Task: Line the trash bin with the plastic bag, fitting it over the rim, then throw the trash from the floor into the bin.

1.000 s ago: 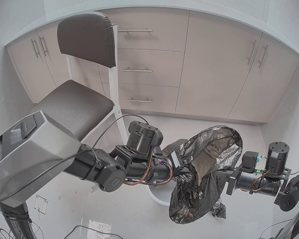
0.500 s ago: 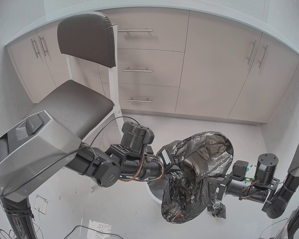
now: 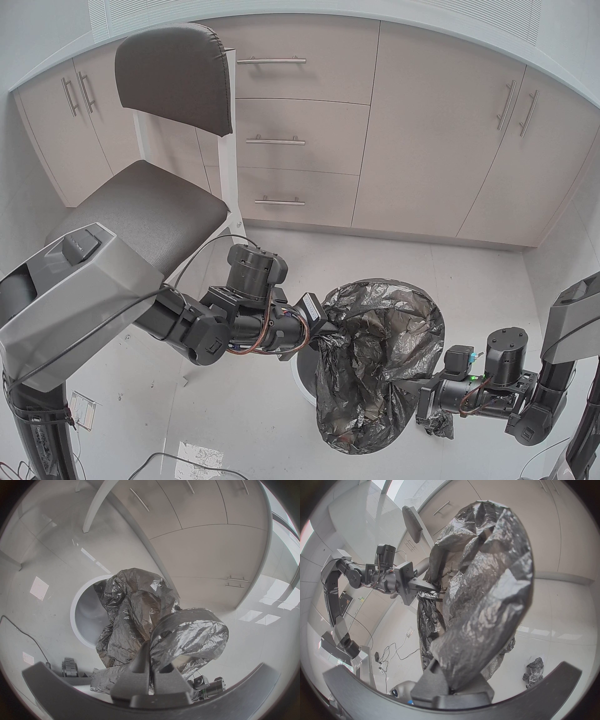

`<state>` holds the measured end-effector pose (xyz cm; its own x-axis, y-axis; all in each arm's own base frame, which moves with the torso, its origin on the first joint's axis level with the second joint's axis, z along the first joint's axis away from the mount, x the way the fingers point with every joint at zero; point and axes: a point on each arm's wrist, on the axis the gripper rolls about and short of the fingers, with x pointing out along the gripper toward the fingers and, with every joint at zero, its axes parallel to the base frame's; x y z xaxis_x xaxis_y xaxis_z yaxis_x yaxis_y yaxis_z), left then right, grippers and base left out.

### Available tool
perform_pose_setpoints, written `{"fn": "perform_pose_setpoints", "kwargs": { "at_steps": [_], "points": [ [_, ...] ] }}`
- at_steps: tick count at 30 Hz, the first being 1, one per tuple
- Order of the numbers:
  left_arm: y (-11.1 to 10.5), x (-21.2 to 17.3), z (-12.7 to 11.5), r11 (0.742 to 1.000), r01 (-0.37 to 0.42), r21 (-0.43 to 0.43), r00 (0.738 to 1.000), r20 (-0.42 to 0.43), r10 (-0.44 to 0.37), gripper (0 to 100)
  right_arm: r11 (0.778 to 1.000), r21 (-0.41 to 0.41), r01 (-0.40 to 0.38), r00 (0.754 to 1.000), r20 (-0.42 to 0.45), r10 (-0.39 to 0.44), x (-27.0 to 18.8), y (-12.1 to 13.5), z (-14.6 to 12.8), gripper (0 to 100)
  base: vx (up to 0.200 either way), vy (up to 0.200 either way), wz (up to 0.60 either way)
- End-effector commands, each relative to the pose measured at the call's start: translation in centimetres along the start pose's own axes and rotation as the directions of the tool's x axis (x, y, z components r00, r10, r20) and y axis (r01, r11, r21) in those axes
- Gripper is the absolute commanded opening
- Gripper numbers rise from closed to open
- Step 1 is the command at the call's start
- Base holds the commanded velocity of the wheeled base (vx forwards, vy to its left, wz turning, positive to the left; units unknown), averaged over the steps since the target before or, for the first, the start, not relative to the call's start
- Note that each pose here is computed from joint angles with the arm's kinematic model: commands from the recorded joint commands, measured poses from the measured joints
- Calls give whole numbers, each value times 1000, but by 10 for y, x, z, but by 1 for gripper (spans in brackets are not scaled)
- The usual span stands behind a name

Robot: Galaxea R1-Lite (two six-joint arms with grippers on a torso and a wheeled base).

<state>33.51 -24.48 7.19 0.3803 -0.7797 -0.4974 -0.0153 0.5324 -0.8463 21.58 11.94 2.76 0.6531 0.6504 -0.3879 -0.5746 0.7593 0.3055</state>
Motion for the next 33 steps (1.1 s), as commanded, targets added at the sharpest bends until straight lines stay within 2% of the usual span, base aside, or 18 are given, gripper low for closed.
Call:
{"fn": "perform_pose_setpoints", "kwargs": {
  "at_steps": [1, 6, 11, 19, 24, 33],
  "points": [
    [-2, -7, 6, 1000, 10, -3, 1000, 21, -10, 0, 1000, -7, -24, 999, 23, 25, 18, 1, 2, 0, 0, 0, 0],
    [0, -10, 9, 1000, 8, -7, 1000, 30, -8, 0, 998, -36, -43, 994, 99, 46, 42, 0, 16, 0, 0, 0, 0],
    [1, -10, 9, 1000, 6, -9, 999, 31, -6, 0, 998, -50, -29, 985, 167, 37, 56, -9, 30, 0, 0, 0, 0],
    [0, -10, 9, 1000, 7, -8, 999, 32, -7, 0, 1000, -24, -5, 993, 122, 8, 70, -24, 15, 0, 0, 0, 0],
    [1, -12, 12, 1000, 7, -11, 999, 40, -6, 0, 999, -40, -25, 988, 151, 31, 84, -21, 19, 0, 0, 0, 0],
    [7, -17, 13, 999, -17, -29, 998, 59, 19, 0, 996, -59, -69, 986, 149, 77, 94, -7, 17, 0, 0, 0, 0]
  ]
}}
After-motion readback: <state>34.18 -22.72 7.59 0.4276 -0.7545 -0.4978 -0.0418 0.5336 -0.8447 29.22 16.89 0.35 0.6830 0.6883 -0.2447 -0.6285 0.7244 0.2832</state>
